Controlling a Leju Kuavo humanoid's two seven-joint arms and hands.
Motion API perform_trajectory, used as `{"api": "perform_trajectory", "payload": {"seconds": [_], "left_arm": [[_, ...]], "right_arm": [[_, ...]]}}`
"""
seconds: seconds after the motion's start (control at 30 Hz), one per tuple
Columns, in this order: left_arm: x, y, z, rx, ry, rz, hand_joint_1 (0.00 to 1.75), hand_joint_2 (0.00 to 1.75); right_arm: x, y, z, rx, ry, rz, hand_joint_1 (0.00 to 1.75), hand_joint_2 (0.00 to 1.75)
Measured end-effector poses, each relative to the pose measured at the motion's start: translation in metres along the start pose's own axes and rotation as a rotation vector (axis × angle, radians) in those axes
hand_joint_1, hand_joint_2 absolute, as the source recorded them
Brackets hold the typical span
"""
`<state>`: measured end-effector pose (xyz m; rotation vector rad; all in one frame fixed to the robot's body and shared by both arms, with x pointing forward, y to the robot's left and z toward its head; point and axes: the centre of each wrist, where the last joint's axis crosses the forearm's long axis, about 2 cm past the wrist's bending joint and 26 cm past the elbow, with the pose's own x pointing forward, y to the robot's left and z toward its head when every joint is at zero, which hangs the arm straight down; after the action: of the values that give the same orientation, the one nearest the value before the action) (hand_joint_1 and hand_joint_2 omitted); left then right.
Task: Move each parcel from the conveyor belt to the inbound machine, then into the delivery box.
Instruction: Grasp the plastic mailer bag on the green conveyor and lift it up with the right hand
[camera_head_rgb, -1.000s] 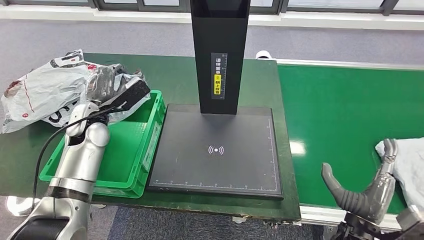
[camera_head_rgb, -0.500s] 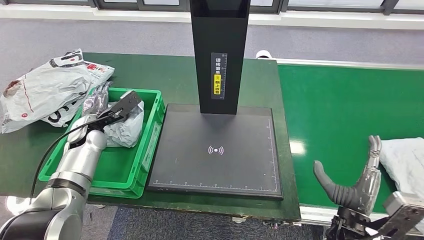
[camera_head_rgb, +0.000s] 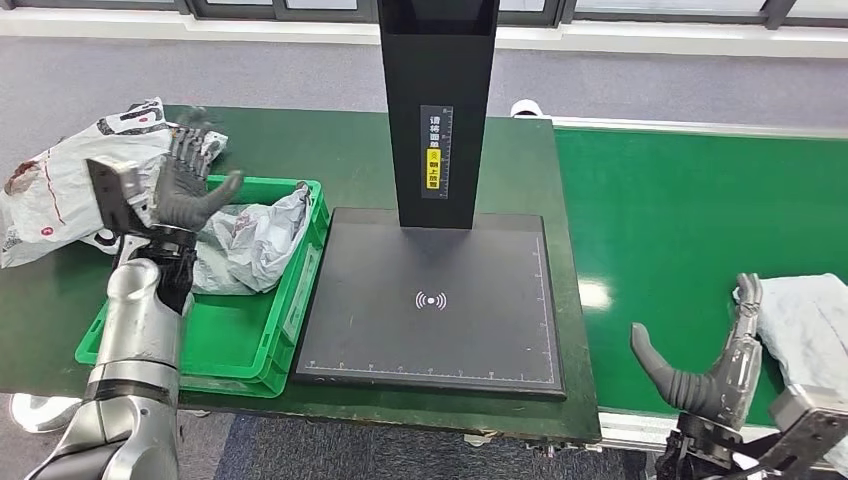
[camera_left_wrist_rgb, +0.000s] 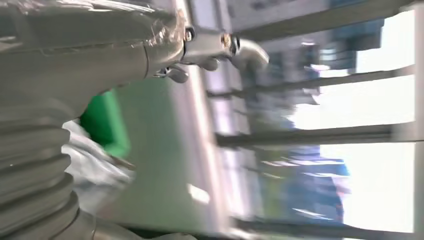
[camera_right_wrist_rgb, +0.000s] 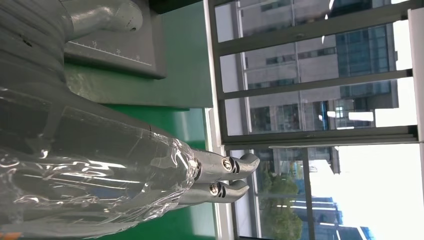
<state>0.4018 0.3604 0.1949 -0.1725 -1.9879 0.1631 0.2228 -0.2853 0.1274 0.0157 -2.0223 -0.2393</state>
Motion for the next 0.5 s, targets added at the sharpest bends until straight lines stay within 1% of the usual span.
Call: {"api": "perform_trajectory", "payload": {"seconds": [0.13,0.23,0.33,0.5], "left_arm": [[0.021,-0.004,0.009,-0.018,-0.144,0.205,0.00,1.75],[0.033,-0.010,0.017,-0.051,-0.216,0.305,0.00,1.75],[0.038,-0.022,0.027,-0.103,-0.243,0.342,0.00,1.75],[0.036,-0.047,0.044,-0.183,-0.242,0.323,0.00,1.75]], "right_arm": [[-0.002,-0.001,-0.003,0.014,0.002,0.001,0.00,1.75],[-0.004,-0.001,-0.005,0.026,0.007,0.003,0.00,1.75],[-0.008,-0.002,-0.009,0.043,0.042,0.051,0.00,1.75],[-0.020,-0.010,-0.021,0.065,0.133,0.210,0.00,1.75]]}}
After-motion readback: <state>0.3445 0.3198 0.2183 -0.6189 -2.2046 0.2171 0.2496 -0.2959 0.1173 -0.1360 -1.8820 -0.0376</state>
